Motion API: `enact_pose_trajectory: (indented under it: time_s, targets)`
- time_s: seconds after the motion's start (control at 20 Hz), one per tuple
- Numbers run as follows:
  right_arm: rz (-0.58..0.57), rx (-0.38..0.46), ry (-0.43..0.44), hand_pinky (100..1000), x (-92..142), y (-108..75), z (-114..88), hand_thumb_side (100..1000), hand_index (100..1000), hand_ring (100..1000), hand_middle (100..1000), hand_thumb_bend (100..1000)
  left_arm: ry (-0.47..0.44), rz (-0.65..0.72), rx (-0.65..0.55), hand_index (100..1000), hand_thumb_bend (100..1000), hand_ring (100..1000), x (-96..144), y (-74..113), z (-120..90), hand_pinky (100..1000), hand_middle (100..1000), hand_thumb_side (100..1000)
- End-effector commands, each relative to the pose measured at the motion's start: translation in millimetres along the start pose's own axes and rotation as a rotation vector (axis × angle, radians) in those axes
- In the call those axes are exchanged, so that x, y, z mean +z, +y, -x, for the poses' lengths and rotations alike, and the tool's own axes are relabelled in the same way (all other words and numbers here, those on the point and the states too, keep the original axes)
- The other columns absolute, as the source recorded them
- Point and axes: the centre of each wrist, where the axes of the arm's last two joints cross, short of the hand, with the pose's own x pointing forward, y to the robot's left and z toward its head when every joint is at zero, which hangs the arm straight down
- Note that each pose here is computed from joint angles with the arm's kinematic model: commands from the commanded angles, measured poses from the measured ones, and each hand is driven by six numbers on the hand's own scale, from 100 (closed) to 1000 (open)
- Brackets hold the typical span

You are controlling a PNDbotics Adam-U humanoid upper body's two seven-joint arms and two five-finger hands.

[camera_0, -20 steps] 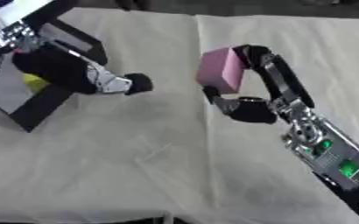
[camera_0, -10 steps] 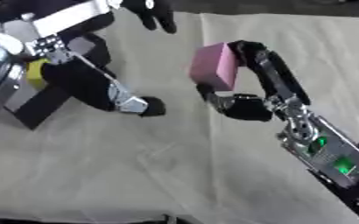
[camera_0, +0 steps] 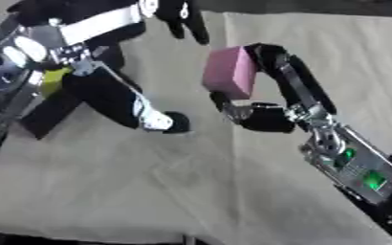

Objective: Pick up the objects with one hand, pass them to the other hand, and then place them into the box on the other side of the table.

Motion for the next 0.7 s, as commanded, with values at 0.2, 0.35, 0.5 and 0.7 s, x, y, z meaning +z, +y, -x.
enact_pose_trajectory:
  time_s: [0.2, 0.35, 0.5, 0.7]
  targets:
    - [-0.017, 0.036, -0.043, 734, 3.2, 1.3, -1.2, 100, 518, 684, 541, 382, 0.029, -0.057, -0.038, 791, 625, 734, -0.7, 6.6, -7.1, 865, 760, 232]
    - [-0.029, 0.044, -0.052, 734, 3.7, 4.0, -1.9, 100, 518, 685, 541, 385, 0.025, -0.059, -0.026, 779, 623, 731, -2.2, 6.1, -8.9, 866, 758, 250]
    - [-0.038, 0.05, -0.062, 734, 3.5, 5.6, -2.7, 100, 518, 686, 541, 387, 0.016, -0.054, -0.01, 765, 633, 726, -3.7, 5.2, -10.8, 868, 755, 269]
    - [-0.049, 0.053, -0.076, 734, 2.6, 7.0, -4.2, 100, 517, 686, 540, 388, 0.008, -0.031, 0.014, 750, 646, 721, -6.2, 4.3, -14.3, 868, 750, 268]
